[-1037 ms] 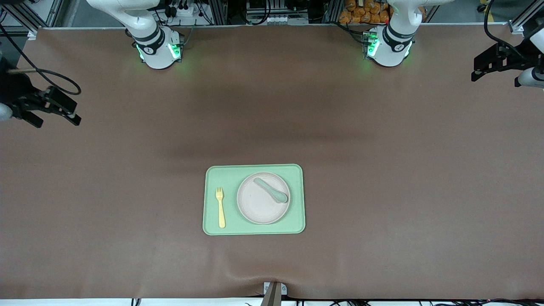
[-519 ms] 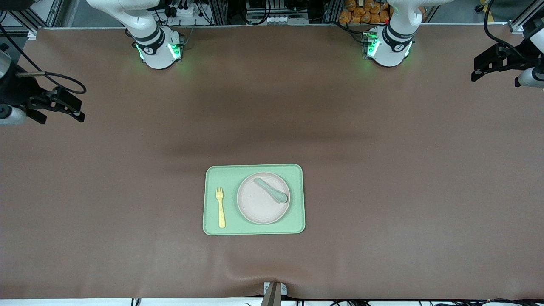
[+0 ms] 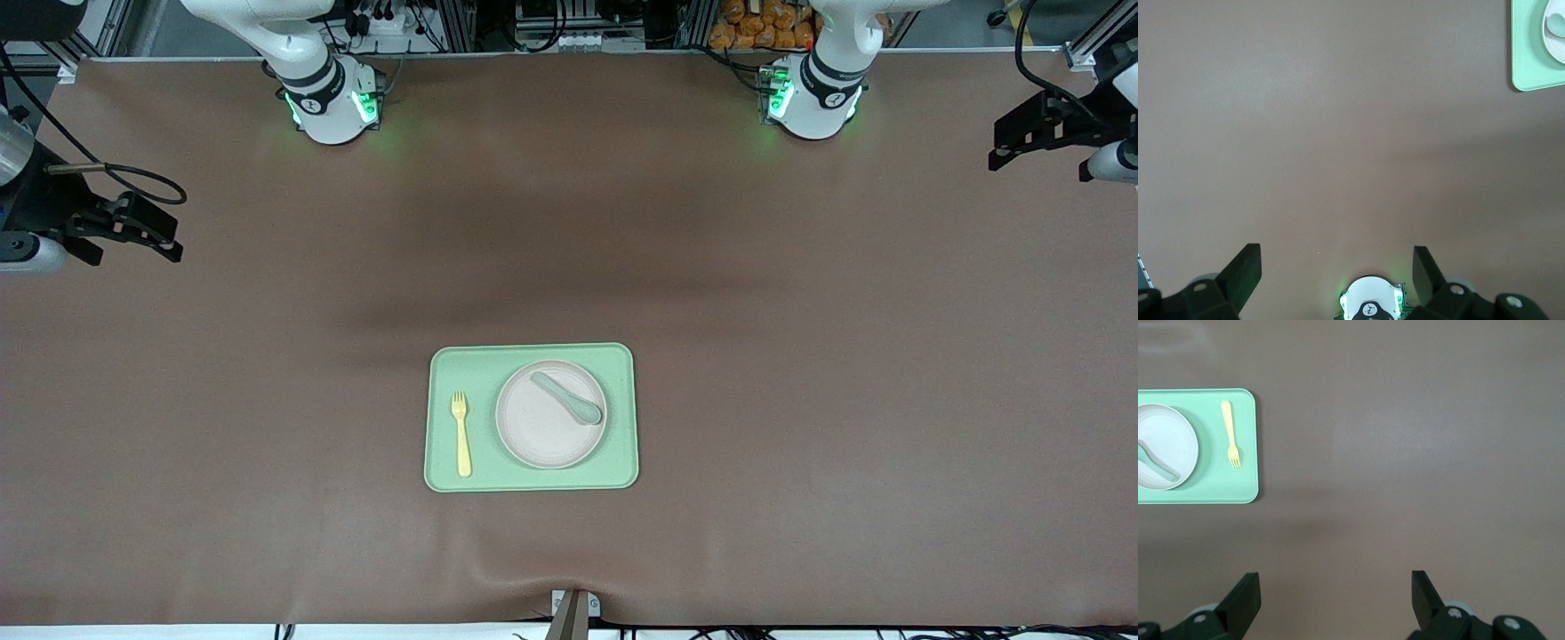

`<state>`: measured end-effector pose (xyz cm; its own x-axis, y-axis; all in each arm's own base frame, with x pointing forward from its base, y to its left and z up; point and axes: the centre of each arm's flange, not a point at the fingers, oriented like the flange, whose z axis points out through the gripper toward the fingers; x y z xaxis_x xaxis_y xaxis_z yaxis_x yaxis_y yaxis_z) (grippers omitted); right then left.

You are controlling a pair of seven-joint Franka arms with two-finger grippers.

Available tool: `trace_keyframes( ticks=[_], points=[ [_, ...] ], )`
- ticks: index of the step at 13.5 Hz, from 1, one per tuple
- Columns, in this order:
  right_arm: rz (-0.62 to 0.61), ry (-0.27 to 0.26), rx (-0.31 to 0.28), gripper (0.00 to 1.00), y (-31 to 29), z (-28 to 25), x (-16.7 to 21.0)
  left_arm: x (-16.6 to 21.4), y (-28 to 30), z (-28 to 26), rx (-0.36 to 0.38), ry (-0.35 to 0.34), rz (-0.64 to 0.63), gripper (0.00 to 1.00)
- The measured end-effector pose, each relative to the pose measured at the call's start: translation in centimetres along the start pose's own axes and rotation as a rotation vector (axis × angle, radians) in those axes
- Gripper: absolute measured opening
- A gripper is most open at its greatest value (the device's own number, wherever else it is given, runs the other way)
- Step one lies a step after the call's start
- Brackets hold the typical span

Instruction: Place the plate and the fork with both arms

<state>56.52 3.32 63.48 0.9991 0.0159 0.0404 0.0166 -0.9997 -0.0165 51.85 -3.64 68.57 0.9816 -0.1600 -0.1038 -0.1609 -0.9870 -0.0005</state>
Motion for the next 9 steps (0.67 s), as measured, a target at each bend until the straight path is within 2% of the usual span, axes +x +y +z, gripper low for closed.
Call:
trace_keyframes(
  ticks=[9],
  points=[
    [-0.007,-0.001,0.0,1.0,-0.35,0.01,-0.03,0.0,-0.01,0.0,0.0,0.0,0.0,1.0]
  ],
)
